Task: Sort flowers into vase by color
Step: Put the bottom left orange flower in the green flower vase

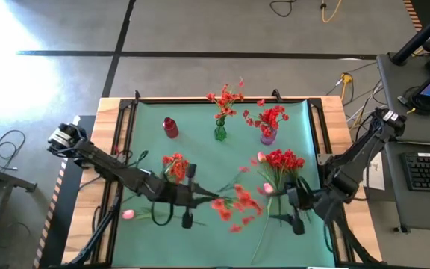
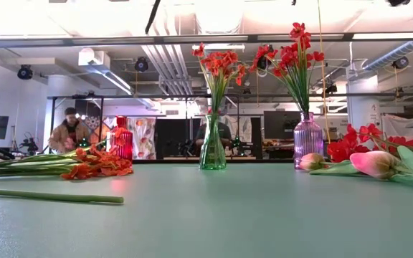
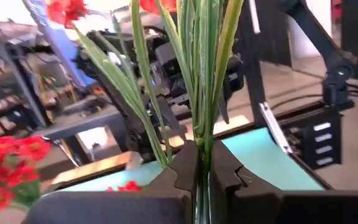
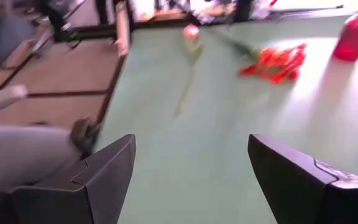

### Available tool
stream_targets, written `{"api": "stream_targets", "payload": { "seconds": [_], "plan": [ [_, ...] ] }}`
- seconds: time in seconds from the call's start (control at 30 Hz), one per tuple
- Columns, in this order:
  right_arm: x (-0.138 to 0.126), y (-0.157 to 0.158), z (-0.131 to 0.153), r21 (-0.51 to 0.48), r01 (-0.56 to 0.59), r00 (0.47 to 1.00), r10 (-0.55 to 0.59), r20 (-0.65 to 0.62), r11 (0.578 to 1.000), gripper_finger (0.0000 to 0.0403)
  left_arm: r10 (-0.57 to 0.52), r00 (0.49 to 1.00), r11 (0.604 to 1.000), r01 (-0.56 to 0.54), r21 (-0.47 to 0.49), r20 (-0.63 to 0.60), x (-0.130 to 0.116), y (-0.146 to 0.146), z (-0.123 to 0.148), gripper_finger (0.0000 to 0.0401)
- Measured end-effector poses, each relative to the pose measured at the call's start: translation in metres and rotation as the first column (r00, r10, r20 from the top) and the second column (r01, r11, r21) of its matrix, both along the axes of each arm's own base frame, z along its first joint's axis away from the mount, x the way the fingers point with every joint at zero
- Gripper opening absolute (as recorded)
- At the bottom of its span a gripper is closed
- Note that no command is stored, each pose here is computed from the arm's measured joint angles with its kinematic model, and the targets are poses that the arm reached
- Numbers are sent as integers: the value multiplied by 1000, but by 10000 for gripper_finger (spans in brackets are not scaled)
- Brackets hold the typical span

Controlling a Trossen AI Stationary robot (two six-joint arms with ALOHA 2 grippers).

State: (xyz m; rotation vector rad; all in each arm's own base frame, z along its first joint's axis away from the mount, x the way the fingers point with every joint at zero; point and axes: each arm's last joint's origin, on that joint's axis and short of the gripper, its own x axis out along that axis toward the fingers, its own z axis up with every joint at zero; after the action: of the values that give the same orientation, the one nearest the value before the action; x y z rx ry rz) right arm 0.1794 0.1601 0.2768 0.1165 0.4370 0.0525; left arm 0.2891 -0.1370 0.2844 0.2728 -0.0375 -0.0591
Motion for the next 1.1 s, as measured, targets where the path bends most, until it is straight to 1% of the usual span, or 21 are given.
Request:
{"api": "stream_targets", "payload": {
  "seconds": [0.1,0.2,0.3,0.37,0.47,0.57,0.7,0.77,0.8,0.9,0.97,1.03,1.1],
  "plan": [
    [16,-13,8,-35,53,996,-50,80,998,302,40,998,999,-40,3,55,-12,9,-18,0],
    [34,-25,15,-76,98,982,-84,169,992,302,52,989,999,-54,4,135,-24,17,-28,0],
    [50,-33,20,-117,68,968,-37,249,991,302,62,970,998,-61,-9,236,-38,26,-38,0],
    [60,-36,23,-135,55,951,-10,308,989,302,68,947,998,-59,-37,315,-49,34,-42,0],
    [74,-38,25,-175,91,928,-20,371,980,302,43,917,997,-14,-76,397,-63,42,-50,0],
    [89,-38,29,-242,113,925,-13,380,964,302,10,910,994,35,-100,415,-70,48,-58,0],
    [114,-33,37,-304,129,925,-4,381,944,315,3,916,994,42,-102,401,-71,49,-62,0],
    [127,-31,42,-317,138,924,-7,382,938,324,-5,918,994,46,-95,397,-71,49,-64,0],
    [134,-31,44,-316,144,927,-16,375,938,329,-21,916,994,61,-87,400,-71,48,-64,0],
    [152,-34,53,-266,173,929,-67,364,948,340,-71,902,992,110,-68,427,-72,47,-62,0],
    [163,-36,55,-245,190,923,-87,375,951,344,-73,897,991,114,-68,436,-73,47,-61,0],
    [174,-38,51,-251,186,928,-86,362,950,345,-70,898,991,111,-69,434,-72,47,-61,0],
    [185,-40,48,-235,152,933,-60,356,960,344,-67,895,991,110,-72,442,-71,47,-58,0]
  ]
}}
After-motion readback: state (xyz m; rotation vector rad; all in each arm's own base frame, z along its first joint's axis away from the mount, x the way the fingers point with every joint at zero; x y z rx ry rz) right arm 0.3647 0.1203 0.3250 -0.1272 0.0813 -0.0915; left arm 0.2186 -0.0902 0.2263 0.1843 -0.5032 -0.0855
